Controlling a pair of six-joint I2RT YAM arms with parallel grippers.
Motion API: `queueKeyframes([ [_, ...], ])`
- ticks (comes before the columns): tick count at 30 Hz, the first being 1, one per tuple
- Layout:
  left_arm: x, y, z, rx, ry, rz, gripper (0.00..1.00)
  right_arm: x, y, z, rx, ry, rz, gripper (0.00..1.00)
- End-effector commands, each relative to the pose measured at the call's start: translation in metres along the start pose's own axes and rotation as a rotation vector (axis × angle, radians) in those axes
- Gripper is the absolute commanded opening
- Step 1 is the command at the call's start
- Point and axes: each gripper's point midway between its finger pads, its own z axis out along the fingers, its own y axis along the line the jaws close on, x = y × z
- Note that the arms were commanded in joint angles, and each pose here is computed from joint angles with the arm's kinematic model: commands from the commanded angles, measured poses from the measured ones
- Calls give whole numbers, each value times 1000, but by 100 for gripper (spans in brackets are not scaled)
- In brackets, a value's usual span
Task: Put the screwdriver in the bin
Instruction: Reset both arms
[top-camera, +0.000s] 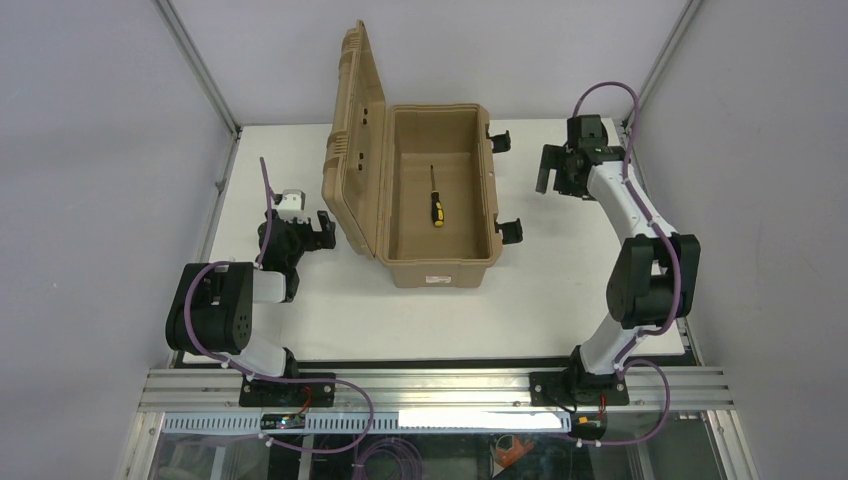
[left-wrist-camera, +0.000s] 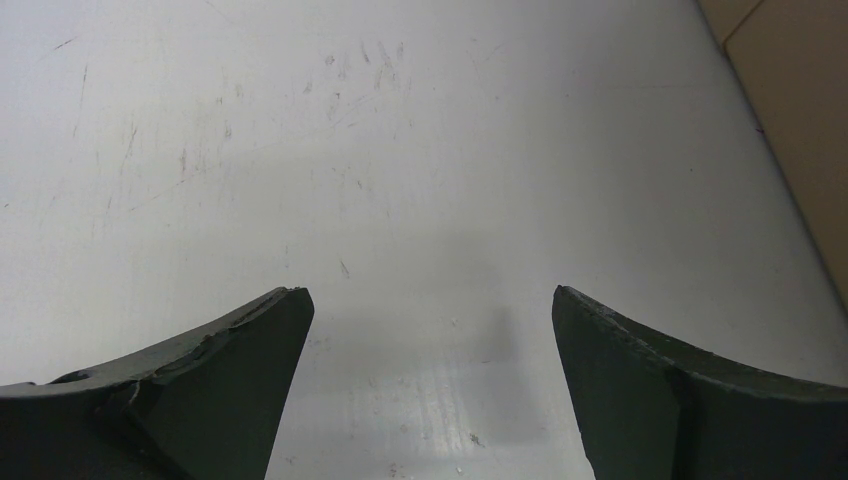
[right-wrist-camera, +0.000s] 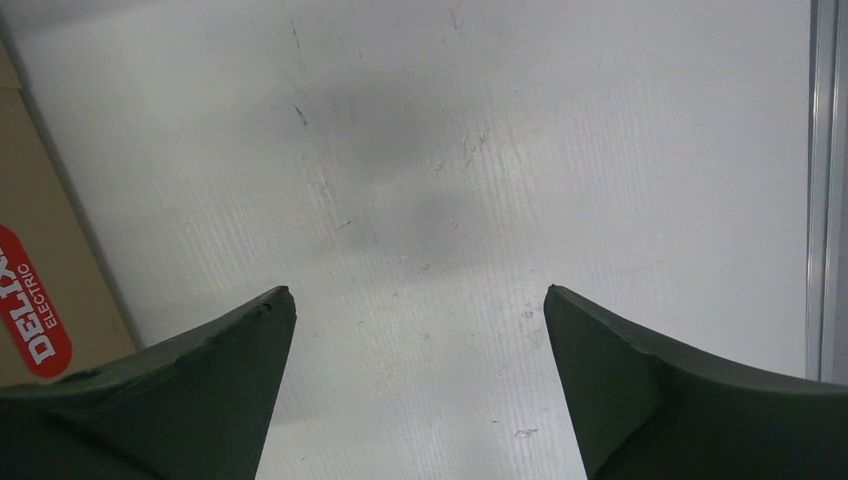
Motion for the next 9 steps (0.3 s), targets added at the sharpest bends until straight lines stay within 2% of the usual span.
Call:
queueKeyframes([
  [1,-19,-3,-1,17,-62,-9,99,-16,0,-2,-15,-70,31,99],
  [9,-19,-3,-1,17,-62,-9,99,-13,0,4,-16,-59,35,99],
])
